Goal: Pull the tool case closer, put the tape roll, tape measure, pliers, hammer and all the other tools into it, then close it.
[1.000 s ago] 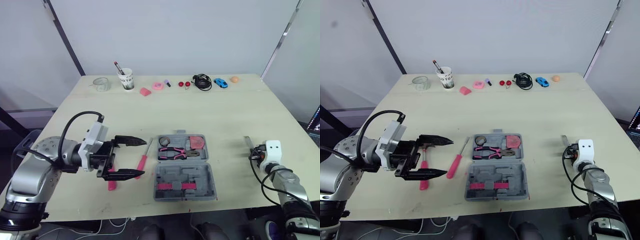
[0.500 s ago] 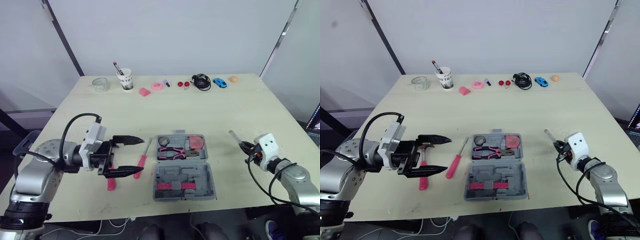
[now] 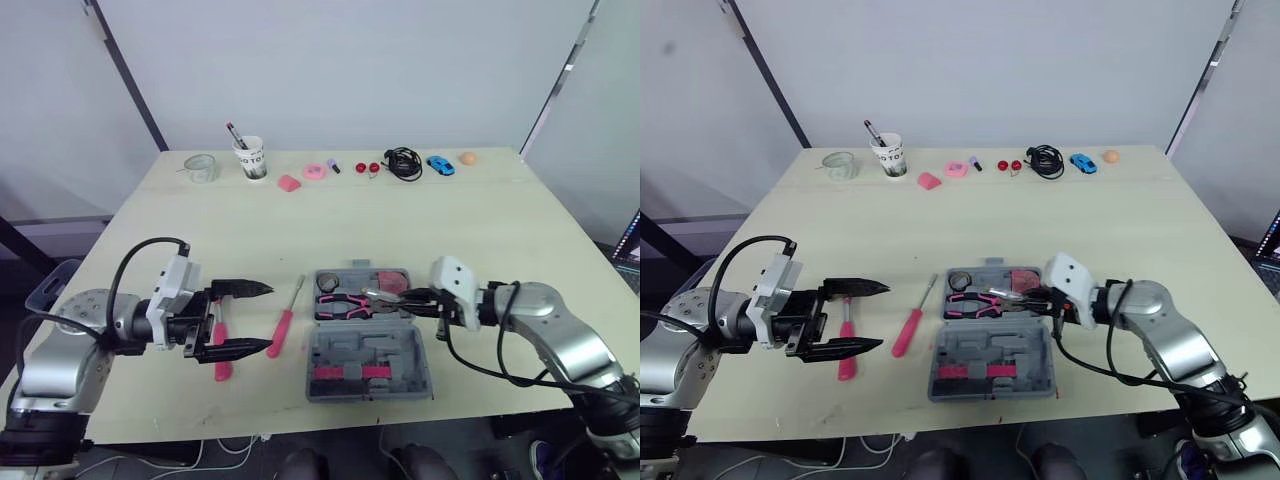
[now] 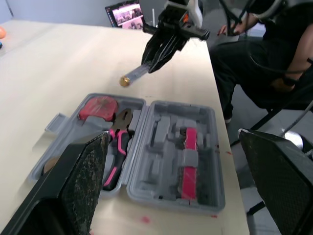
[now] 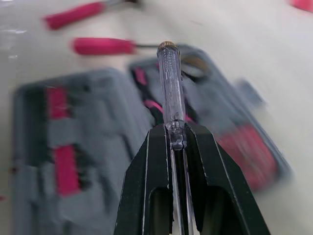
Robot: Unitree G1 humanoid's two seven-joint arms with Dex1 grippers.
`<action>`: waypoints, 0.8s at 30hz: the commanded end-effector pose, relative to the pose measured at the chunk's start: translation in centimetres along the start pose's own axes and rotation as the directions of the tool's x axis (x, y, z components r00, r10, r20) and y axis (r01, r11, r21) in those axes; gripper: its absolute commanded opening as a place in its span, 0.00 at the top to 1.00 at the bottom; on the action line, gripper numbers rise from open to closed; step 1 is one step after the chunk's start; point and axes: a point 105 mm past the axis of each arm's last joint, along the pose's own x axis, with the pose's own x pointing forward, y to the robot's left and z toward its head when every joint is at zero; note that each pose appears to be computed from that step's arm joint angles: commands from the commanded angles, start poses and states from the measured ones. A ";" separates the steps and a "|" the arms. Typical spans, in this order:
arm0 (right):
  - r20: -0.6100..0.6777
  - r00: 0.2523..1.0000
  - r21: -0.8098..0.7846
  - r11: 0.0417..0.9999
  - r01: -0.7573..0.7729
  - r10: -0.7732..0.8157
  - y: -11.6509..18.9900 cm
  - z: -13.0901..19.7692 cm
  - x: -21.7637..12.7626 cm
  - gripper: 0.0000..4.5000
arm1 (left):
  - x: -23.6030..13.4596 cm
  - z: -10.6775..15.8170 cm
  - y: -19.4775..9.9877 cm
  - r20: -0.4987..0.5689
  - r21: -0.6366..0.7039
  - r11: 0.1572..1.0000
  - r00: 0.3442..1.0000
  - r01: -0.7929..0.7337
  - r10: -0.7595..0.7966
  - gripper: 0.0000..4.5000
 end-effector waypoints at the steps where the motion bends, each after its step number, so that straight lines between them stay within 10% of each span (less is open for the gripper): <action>1: -0.031 0.998 -0.076 0.995 -0.058 0.055 0.6 0.8 1.2 0.99 | -0.9 0.5 0.2 -0.008 0.035 0.999 1.000 -0.017 0.017 0.00; 24: -0.305 0.935 -0.194 0.949 -0.249 0.183 2.9 -0.5 7.6 0.99 | -1.5 -0.8 1.0 -0.068 0.057 0.998 0.998 -0.004 0.008 0.00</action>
